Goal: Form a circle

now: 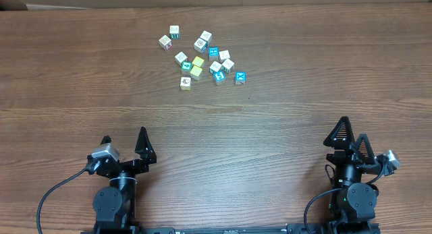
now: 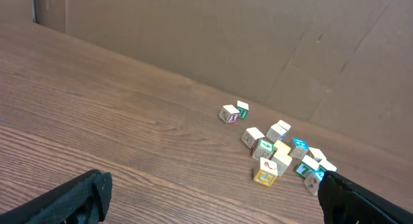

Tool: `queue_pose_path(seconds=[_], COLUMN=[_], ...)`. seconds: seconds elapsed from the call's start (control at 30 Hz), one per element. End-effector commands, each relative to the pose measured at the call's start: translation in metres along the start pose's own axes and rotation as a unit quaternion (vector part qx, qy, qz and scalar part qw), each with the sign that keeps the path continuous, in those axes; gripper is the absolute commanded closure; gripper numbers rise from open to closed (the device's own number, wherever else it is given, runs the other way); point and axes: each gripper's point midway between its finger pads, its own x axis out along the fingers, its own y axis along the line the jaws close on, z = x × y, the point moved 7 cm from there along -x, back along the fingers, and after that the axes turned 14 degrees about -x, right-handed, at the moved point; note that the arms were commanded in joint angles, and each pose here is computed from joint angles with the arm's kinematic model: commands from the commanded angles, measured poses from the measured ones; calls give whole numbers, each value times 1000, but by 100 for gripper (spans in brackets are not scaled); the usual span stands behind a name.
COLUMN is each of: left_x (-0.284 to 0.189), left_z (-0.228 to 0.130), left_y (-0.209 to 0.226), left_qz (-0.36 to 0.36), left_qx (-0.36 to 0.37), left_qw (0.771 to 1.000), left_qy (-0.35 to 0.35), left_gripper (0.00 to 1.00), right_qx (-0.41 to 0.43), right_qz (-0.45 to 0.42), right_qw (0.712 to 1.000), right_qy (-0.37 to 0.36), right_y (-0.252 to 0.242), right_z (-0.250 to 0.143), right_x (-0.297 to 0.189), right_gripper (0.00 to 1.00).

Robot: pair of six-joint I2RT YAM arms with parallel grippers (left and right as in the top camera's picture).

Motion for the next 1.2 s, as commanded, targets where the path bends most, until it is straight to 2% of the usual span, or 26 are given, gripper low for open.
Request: queue_pose_path(seconds=[0.0,0.3,0.53,0.97,1.17], left_x=[-1,-1,-3,-23,-35], left_z=[3,5,11,61,77], left_y=[2,-1,-15,-49,-64], left_qz=[9,-1,-46,-93,-119], left_qx=[11,9,8,1,3], left_qw=[1000,1000,999,994,991], left_qy=[-10,-15,-9,-57,-55], left_gripper=[0,1,1,1,1], right_qx=[0,0,0,0,0], right_qz=[-4,-4,-4,-4,-4], right_qw=[1000,1000,1000,1000,1000], right_qy=[-4,-4,-4,-4,-4], right_y=[-2,-2,-2,-2,-2], right_z=[-1,-1,-1,-1,-1], right_x=[0,0,0,0,0], right_gripper=[0,0,0,0,0])
